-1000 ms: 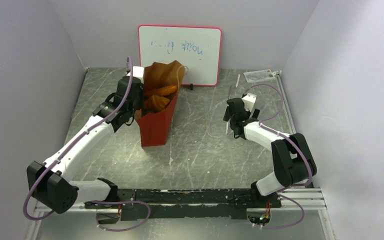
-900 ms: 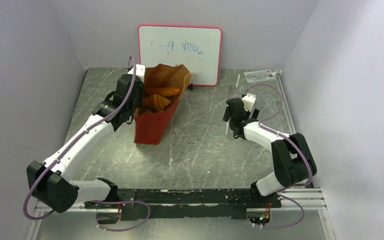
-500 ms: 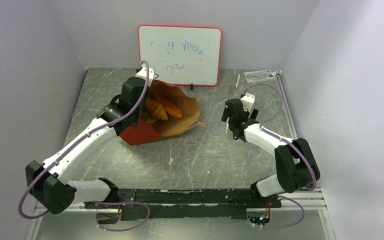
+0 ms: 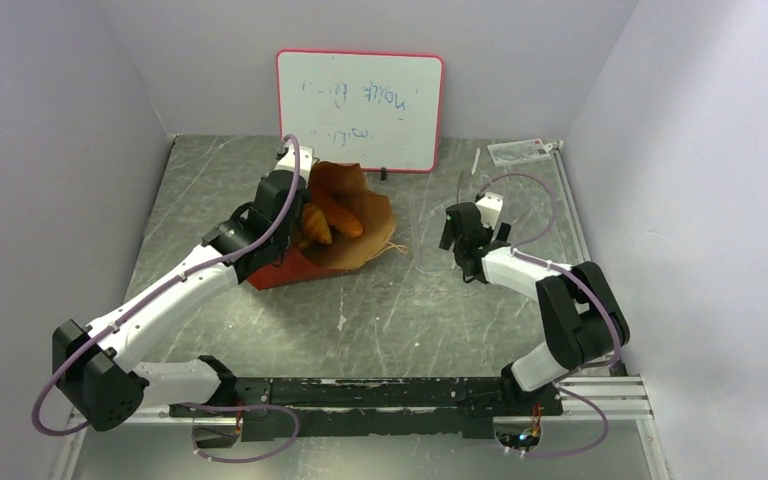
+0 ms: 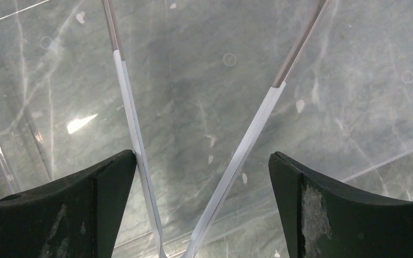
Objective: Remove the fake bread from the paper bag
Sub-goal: Pick up the clamp at the center of the board.
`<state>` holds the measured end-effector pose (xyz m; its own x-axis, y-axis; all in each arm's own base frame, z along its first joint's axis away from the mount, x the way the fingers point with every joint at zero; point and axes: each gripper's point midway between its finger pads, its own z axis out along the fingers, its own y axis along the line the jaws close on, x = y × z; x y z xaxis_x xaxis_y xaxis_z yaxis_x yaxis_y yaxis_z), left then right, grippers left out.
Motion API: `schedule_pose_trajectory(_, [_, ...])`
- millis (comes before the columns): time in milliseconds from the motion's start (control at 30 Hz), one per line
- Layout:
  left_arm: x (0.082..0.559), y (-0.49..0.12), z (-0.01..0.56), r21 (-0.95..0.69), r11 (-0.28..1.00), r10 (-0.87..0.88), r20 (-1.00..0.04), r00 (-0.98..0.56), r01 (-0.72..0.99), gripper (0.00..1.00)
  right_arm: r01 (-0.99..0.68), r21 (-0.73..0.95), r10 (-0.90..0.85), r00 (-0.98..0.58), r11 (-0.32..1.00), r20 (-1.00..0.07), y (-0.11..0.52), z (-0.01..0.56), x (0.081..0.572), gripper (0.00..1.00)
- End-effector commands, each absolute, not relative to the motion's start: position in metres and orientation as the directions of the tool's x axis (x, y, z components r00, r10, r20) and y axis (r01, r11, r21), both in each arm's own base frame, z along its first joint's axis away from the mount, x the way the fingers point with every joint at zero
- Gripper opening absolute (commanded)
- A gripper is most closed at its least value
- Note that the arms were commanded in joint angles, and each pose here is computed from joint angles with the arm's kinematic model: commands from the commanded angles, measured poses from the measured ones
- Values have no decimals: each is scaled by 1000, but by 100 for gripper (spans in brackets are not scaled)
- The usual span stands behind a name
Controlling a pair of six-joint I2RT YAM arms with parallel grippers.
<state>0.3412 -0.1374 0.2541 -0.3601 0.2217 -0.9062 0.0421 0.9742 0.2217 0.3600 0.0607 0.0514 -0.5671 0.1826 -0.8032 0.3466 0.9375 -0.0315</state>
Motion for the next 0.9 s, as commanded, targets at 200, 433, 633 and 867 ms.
schedule_pose_trajectory(200, [326,-147,242,172,983,181,-907,-381,58,7,351,-39,175,-558,936,-811,63,46,374,100])
schedule_pose_trajectory(433, [321,-144,237,164,985,170,-906,-389,51,7,369,-36,193,-564,929,-803,59,41,388,100])
schedule_pose_trajectory(633, [321,-150,228,144,987,161,-900,-406,71,7,373,-36,197,-566,927,-801,56,41,397,100])
schedule_pose_trajectory(867, [321,-155,221,123,990,142,-893,-428,73,7,364,-49,195,-601,930,-775,59,29,401,99])
